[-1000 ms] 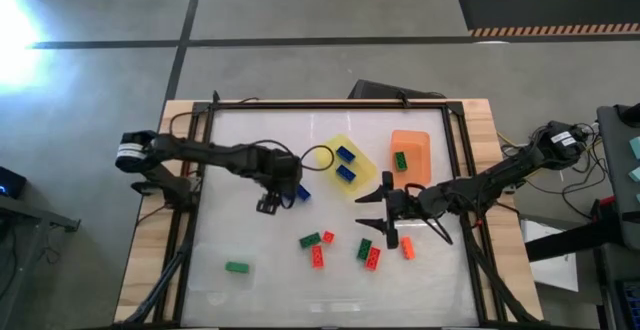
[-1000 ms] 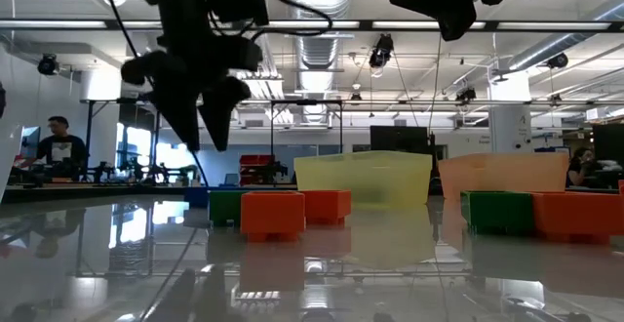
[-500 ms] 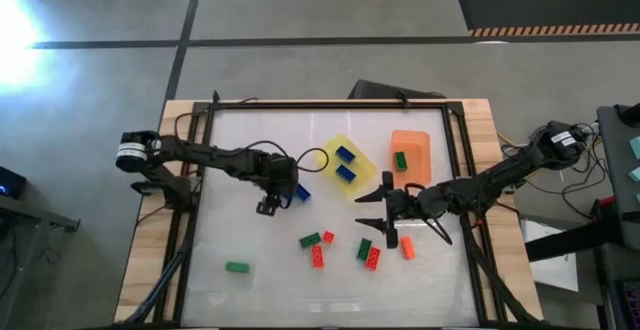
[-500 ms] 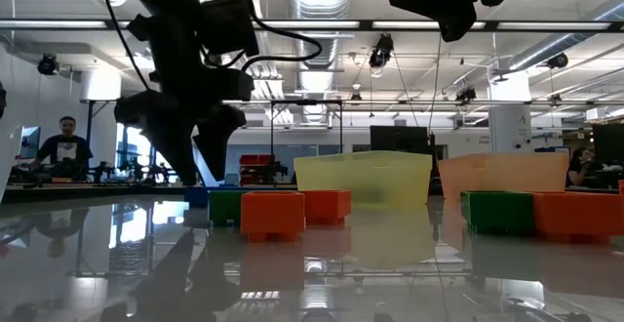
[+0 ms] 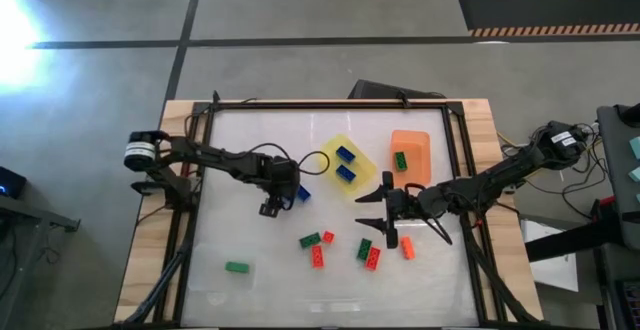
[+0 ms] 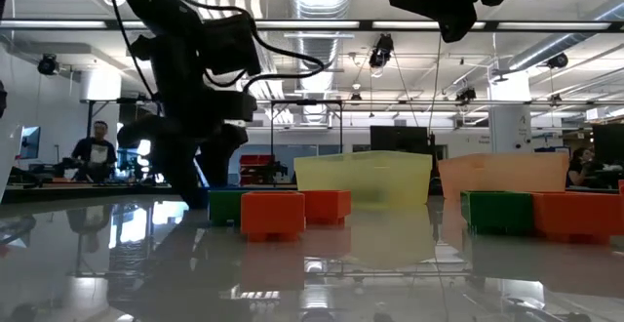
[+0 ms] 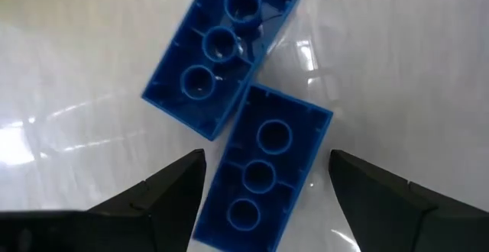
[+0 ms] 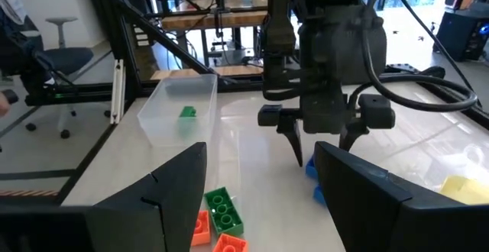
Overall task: Sort & place blocks by color
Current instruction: Put the blue game piece into the yellow bin
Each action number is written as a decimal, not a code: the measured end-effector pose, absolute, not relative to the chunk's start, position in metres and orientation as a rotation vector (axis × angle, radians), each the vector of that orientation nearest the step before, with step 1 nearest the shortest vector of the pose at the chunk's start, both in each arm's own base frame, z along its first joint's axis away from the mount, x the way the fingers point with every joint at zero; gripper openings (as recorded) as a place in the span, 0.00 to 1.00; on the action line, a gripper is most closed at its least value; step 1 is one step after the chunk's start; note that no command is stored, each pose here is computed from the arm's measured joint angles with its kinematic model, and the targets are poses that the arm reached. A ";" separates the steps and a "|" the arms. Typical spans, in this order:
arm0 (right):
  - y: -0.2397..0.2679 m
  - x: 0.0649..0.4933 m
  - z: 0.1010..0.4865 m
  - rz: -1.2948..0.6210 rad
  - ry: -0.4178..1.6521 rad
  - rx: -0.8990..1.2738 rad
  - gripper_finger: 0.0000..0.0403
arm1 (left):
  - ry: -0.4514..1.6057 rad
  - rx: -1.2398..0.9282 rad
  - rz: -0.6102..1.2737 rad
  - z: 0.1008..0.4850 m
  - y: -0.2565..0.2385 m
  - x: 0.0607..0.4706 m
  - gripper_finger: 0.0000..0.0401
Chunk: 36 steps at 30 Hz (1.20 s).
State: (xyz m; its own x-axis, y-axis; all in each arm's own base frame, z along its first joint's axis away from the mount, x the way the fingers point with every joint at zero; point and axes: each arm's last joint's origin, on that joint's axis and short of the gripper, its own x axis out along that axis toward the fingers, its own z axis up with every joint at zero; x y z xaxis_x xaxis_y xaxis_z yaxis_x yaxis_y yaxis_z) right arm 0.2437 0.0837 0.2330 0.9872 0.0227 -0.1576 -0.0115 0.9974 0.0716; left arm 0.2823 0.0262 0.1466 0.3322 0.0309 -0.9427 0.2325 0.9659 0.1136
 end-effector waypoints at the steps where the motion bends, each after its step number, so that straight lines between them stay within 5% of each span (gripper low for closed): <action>1: 0.084 0.244 0.233 0.017 0.159 0.075 0.58 | 1.230 0.248 -0.136 0.146 0.026 0.283 0.64; 12: 0.083 0.243 0.229 0.015 0.191 0.062 0.58 | 1.246 0.277 -0.141 0.152 0.026 0.280 0.31; 19: 0.083 0.242 0.216 0.014 0.234 0.033 0.58 | 1.146 0.323 -0.089 0.183 0.016 0.273 0.31; 29: 0.091 0.263 0.195 0.028 0.160 -0.080 0.56 | 0.464 0.329 -0.078 0.252 -0.025 0.294 0.33; 36: 0.095 0.274 0.194 0.027 0.054 -0.109 0.56 | 0.176 0.325 -0.136 0.265 -0.056 0.310 0.34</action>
State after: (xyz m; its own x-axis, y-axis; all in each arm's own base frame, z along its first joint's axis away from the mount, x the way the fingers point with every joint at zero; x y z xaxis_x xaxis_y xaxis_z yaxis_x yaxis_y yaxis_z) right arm 0.2738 0.0951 0.1944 0.9982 0.0237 -0.0554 -0.0296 0.9937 -0.1079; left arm 0.3095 -0.0564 0.2651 0.9756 -0.1039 -0.1936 0.1604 0.9388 0.3050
